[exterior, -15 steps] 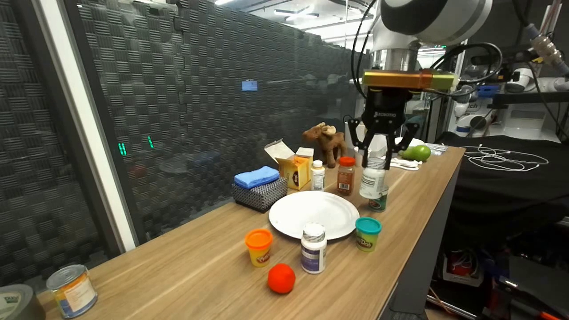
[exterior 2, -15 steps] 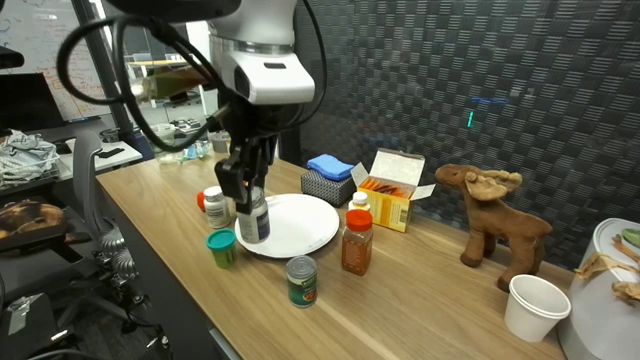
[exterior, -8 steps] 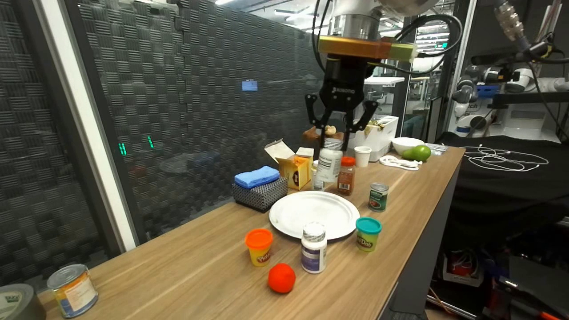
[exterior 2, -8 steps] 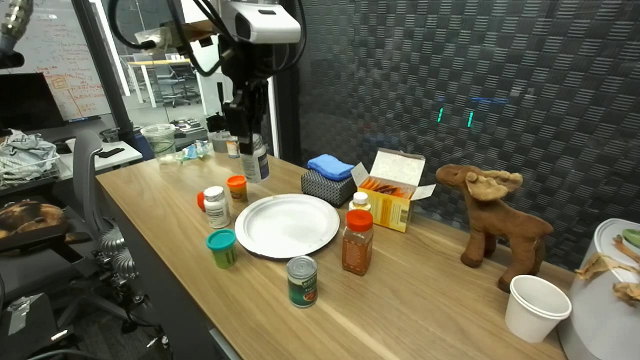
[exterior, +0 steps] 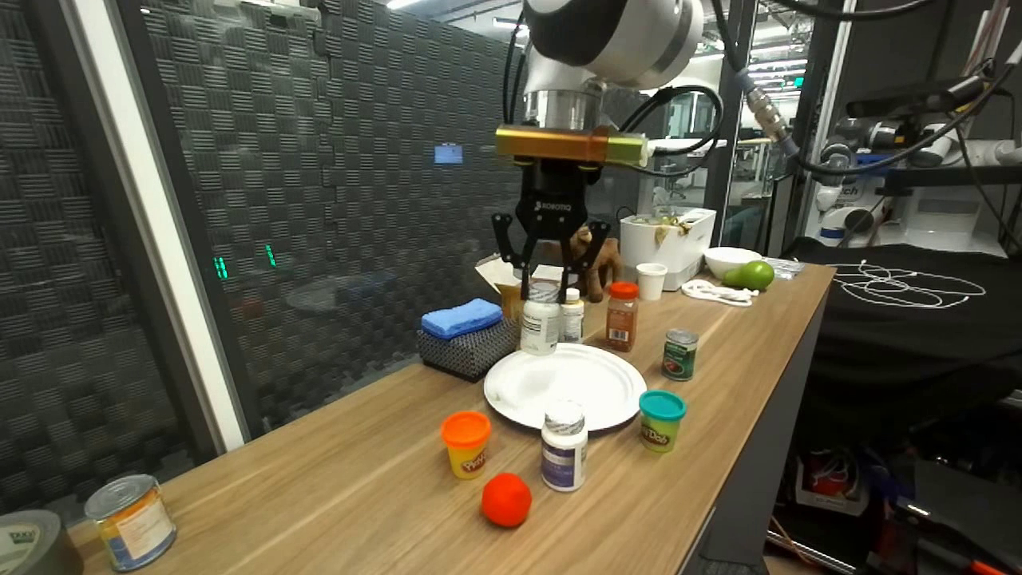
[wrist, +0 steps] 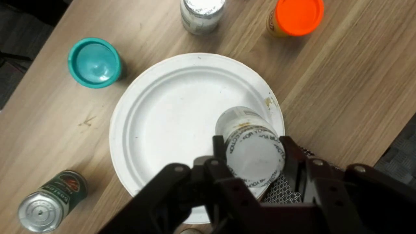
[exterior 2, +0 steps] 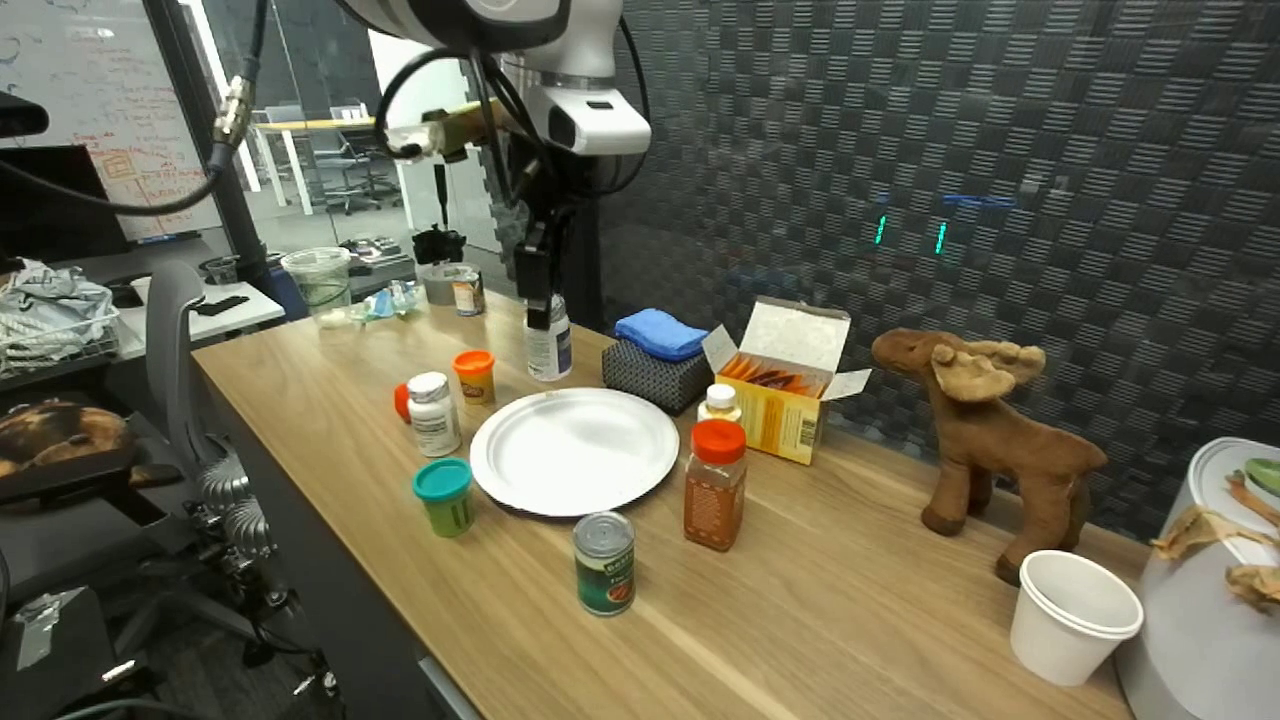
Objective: Put the bottles and the orange plushy on the table onto the plate
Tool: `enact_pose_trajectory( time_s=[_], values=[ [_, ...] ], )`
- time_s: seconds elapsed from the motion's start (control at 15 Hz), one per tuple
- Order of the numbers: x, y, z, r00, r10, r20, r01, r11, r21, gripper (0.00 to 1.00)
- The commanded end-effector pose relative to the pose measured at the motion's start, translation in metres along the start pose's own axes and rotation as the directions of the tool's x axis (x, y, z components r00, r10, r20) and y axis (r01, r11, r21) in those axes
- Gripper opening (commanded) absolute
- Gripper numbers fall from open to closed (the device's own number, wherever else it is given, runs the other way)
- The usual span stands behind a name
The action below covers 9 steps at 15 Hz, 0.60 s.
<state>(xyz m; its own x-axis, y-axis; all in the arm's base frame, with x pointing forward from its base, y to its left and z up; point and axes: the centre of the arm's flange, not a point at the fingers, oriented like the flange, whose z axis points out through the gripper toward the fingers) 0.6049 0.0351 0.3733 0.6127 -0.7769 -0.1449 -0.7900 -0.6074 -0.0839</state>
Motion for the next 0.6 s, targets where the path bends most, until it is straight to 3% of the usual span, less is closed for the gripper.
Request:
enact_pose_trajectory(
  time_s=[0.0,0.53],
  values=[
    [0.033,-0.028,0.015,0.998,0.062,-0.007,-0.062,0.998,-0.013,0.2],
    [0.074,-0.023,0.064,0.991,0.135,0.001,-0.135,0.989,-0.057,0.2]
  ],
)
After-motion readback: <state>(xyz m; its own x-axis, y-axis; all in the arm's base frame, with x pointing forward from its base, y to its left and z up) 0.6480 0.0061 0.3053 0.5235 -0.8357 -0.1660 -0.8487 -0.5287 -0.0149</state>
